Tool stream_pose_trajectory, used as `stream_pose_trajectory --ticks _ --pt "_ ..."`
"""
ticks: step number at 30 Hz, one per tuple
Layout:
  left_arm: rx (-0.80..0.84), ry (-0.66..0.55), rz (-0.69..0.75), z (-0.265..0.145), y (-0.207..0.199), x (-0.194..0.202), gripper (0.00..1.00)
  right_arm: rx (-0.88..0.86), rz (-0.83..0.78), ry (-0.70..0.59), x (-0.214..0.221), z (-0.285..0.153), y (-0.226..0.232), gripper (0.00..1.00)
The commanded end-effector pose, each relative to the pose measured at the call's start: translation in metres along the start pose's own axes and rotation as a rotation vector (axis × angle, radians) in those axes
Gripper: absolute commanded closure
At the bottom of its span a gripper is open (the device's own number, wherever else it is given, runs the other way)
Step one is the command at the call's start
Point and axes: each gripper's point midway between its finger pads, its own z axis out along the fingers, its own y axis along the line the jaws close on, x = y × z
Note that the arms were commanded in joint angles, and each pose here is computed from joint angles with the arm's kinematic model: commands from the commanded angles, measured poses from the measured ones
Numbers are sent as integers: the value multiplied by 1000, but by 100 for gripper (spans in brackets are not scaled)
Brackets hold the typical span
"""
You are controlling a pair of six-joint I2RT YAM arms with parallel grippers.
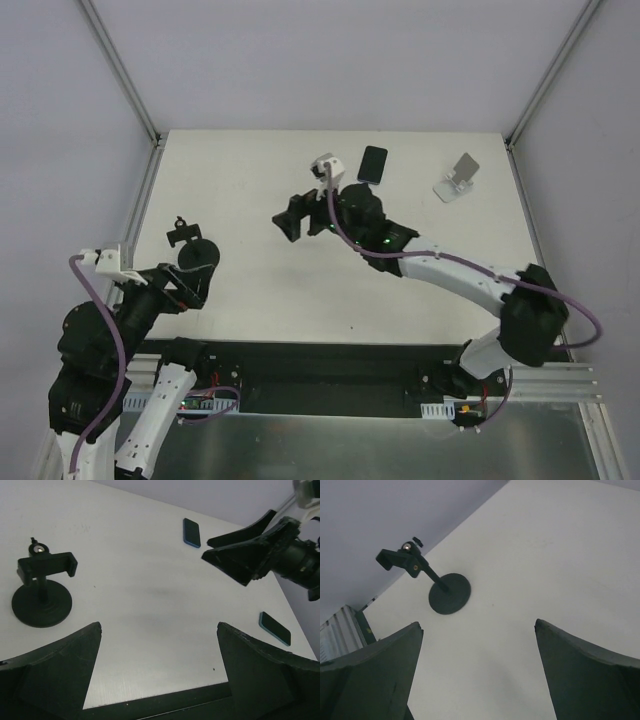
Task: Place the phone on the phone stand
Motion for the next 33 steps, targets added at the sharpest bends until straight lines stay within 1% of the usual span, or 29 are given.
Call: stream_pose_trajectory --ticks 1,2,3,4,5,6,7,8,11,14,16,18,19,20,21,23,24,26,27,28,31,33 --pt "-102 -143 -5 -23 20 -15 5 -301 -25 -259 -58 53 86 2" --pt "-110 -164 -9 -26 22 -17 6 -358 -33 -261 -53 59 105 2" --pt "-117 -194 -13 -32 25 -19 7 -405 -37 -305 -63 64 120 1" --pt "-132 -213 -17 -35 28 -21 9 -421 -35 -273 -41 82 125 1" --pt "-133 -221 -18 -36 28 -21 10 -458 -36 -271 -36 87 137 1" --pt "-130 -229 -14 -38 28 -22 11 -498 -43 -249 -28 93 147 4" --pt "-131 -226 -10 -38 28 -21 12 -501 -51 -242 -25 107 152 4" --pt "-137 -214 -12 -38 29 -18 13 -495 -56 -204 -13 115 155 4" --pt "-109 -193 -20 -38 24 -16 17 -498 -66 -153 2 137 158 6" --pt "-88 -181 -23 -40 19 -14 20 -492 -72 -89 23 149 154 14" --pt "-90 -174 -29 -39 19 -14 23 -480 -94 -82 34 154 149 17" --pt "-96 -135 -45 -31 19 -9 26 -472 -99 -72 34 161 149 19" --pt "-99 -108 -51 -28 19 -6 27 -468 -100 -48 43 167 148 21" --pt "-112 -66 -58 -19 20 -3 27 -465 -104 -18 50 170 147 23" --pt "-113 -31 -82 -15 18 1 28 -475 -106 -31 42 172 151 24" --pt "-134 52 -112 -4 18 9 29 -481 -98 -11 51 177 150 26" --pt "-111 91 -122 -1 13 14 30 -490 -99 -14 50 178 153 27" --pt "-102 122 -113 4 10 16 31 -482 -89 1 58 184 150 30" --pt "-109 134 -106 7 12 18 32 -488 -83 6 60 185 151 33" --pt "-133 136 -106 9 17 21 32 -490 -80 7 62 188 151 34" --pt "-161 127 -54 9 26 22 31 -510 -79 0 60 191 156 35" --pt "-204 113 -19 7 37 22 30 -503 -43 10 63 194 156 39"
